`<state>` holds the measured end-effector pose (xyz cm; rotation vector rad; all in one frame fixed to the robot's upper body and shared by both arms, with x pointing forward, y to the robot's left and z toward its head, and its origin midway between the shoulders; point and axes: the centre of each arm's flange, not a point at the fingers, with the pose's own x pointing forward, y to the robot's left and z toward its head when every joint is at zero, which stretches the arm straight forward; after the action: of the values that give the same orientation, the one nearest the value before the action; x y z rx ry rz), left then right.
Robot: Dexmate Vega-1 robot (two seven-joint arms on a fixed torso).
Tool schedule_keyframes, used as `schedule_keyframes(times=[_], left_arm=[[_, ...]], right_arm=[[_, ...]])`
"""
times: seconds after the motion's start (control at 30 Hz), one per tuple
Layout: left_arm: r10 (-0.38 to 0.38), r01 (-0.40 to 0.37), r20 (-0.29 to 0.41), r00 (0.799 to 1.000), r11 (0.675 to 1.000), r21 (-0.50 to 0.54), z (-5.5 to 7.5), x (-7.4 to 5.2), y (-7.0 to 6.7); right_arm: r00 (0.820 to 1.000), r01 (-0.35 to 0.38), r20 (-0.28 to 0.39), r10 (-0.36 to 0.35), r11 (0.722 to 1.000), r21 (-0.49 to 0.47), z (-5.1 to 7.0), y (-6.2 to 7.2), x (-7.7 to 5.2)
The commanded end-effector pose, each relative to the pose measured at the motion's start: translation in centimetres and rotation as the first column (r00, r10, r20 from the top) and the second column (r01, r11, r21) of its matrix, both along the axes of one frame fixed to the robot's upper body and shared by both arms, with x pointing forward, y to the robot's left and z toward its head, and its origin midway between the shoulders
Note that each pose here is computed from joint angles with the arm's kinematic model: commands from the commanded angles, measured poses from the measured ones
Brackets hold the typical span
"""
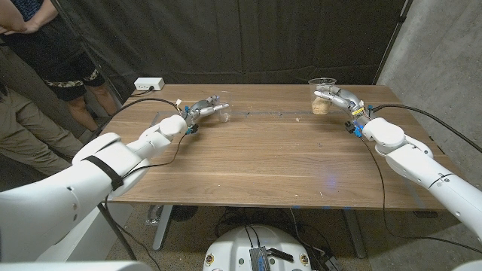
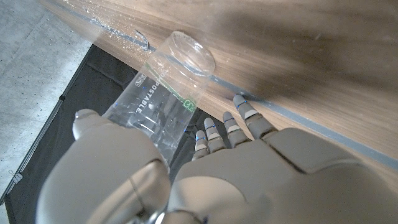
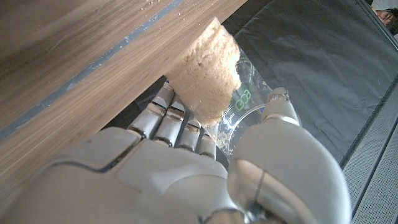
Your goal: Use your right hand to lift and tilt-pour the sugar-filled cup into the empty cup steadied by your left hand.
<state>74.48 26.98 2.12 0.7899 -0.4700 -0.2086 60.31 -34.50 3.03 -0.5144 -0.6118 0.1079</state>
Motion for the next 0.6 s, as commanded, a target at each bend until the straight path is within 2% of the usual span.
schedule_keyframes(times=[0.03,0.6], left_arm=[[0.007,-0.006,-0.020,1.000,1.000,0.024,0.3,0.5,-1.7],[-0.038,0.037,0.040,0.998,0.999,0.037,0.4,-0.1,-3.0]], right_arm=[[1.000,0.010,-0.001,-0.010,1.000,0.009,-0.5,-0.8,-0.6],[1.000,0.013,-0.004,-0.013,1.000,0.016,-0.9,-1.2,-0.8]])
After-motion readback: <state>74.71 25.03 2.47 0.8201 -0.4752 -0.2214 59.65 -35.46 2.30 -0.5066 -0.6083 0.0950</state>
